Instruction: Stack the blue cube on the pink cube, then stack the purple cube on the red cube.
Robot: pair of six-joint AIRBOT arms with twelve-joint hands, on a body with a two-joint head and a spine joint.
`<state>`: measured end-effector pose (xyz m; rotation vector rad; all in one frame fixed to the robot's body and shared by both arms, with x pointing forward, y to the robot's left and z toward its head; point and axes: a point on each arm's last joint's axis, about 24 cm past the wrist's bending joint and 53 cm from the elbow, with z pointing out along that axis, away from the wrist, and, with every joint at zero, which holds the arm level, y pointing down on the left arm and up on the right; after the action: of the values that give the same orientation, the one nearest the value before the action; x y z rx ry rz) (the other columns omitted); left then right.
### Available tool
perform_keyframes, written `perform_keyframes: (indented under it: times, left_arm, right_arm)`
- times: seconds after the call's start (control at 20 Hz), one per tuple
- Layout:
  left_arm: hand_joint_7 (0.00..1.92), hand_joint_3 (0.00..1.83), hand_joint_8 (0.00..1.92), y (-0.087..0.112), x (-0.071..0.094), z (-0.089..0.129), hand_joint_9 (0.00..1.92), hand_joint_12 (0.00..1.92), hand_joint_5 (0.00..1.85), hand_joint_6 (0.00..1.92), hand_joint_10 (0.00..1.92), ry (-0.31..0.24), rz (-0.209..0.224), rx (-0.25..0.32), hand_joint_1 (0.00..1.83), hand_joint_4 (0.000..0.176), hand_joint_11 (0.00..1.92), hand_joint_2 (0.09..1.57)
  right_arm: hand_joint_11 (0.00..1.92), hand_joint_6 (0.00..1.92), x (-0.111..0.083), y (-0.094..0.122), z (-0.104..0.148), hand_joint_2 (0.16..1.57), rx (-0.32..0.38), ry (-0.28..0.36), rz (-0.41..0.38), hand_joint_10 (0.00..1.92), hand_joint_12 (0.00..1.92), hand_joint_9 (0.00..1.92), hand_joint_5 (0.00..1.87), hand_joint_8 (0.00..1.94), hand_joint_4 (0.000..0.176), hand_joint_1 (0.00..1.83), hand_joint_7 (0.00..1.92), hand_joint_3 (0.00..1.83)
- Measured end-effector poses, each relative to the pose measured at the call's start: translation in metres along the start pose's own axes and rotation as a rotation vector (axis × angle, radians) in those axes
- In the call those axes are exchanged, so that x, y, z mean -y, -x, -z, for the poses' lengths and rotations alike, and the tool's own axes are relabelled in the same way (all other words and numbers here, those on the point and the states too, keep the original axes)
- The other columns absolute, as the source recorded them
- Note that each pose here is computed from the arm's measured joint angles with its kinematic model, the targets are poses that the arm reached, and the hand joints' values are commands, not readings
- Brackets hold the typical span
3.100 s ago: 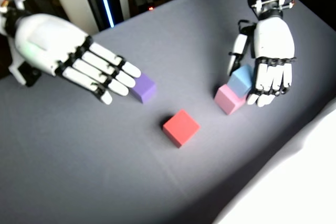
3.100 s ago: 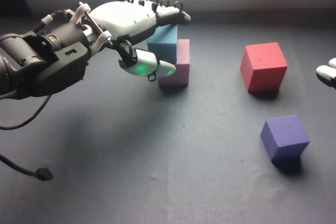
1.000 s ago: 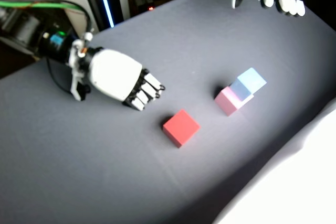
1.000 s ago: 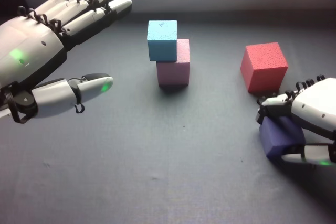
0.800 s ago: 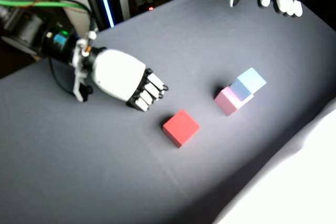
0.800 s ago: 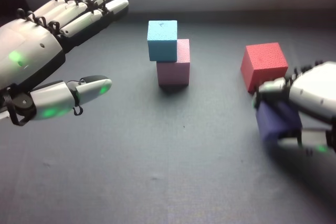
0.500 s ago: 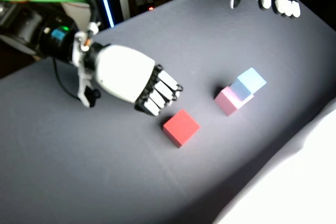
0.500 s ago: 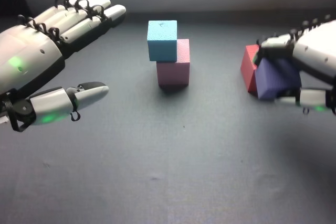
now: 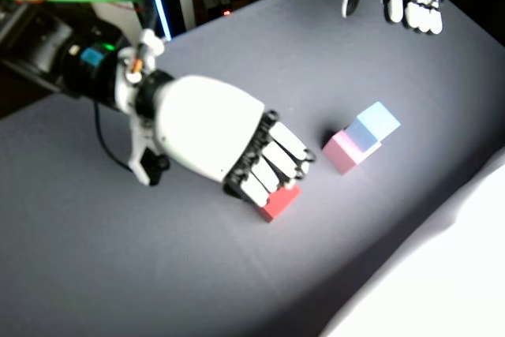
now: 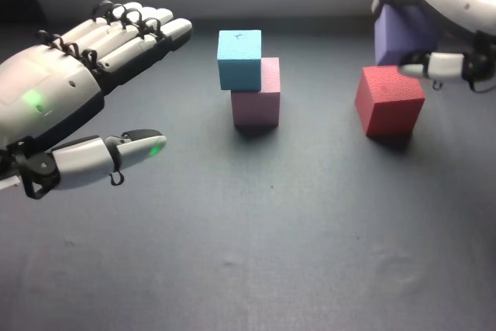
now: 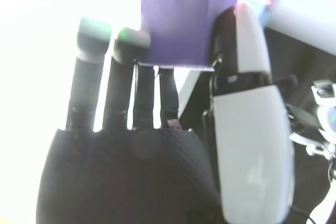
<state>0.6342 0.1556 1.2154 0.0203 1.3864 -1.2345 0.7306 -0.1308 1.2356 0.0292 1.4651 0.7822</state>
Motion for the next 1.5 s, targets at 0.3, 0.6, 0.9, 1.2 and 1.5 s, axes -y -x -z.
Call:
perform_keyframes:
  times: [0.3, 0.6, 0.9, 1.2, 1.5]
  left_arm:
    - [0.00, 0.00, 0.00, -0.004, 0.003, -0.003, 0.00, 0.00, 0.00, 0.00, 0.00, -0.017, 0.011, -0.012, 0.53, 0.039, 0.00, 1.33]
    - [0.00, 0.00, 0.00, -0.003, 0.002, -0.003, 0.00, 0.00, 0.00, 0.00, 0.00, -0.017, 0.016, -0.008, 0.53, 0.024, 0.00, 1.34]
    - [0.00, 0.00, 0.00, -0.003, 0.003, -0.003, 0.00, 0.00, 0.00, 0.00, 0.00, -0.019, 0.022, -0.010, 0.52, 0.024, 0.00, 1.34]
    - [0.00, 0.00, 0.00, -0.003, 0.003, -0.003, 0.00, 0.00, 0.00, 0.00, 0.00, -0.019, 0.022, -0.010, 0.58, 0.009, 0.00, 1.34]
    - [0.00, 0.01, 0.00, -0.002, 0.002, -0.003, 0.00, 0.00, 0.00, 0.00, 0.00, -0.018, 0.024, -0.007, 0.52, 0.016, 0.00, 1.36]
  right_arm:
    - [0.86, 1.33, 0.018, -0.015, -0.015, 1.32, -0.054, -0.055, -0.022, 1.77, 1.92, 0.76, 0.57, 1.72, 0.000, 1.17, 0.70, 0.00]
    - [0.71, 1.35, 0.022, -0.019, -0.018, 1.32, -0.067, -0.071, -0.040, 1.68, 1.92, 0.67, 0.60, 1.70, 0.000, 1.16, 0.68, 0.00]
    - [0.70, 1.46, 0.026, -0.019, -0.017, 1.32, -0.067, -0.084, -0.059, 1.43, 1.84, 0.75, 0.50, 1.59, 0.000, 1.17, 0.76, 0.00]
    - [0.60, 1.49, 0.028, -0.023, -0.017, 1.31, -0.082, -0.093, -0.067, 1.23, 1.72, 0.70, 0.54, 1.51, 0.000, 1.15, 0.76, 0.00]
    - [0.67, 1.40, 0.031, -0.033, -0.015, 1.30, -0.115, -0.102, -0.067, 1.33, 1.76, 0.74, 0.56, 1.55, 0.000, 1.18, 0.77, 0.00]
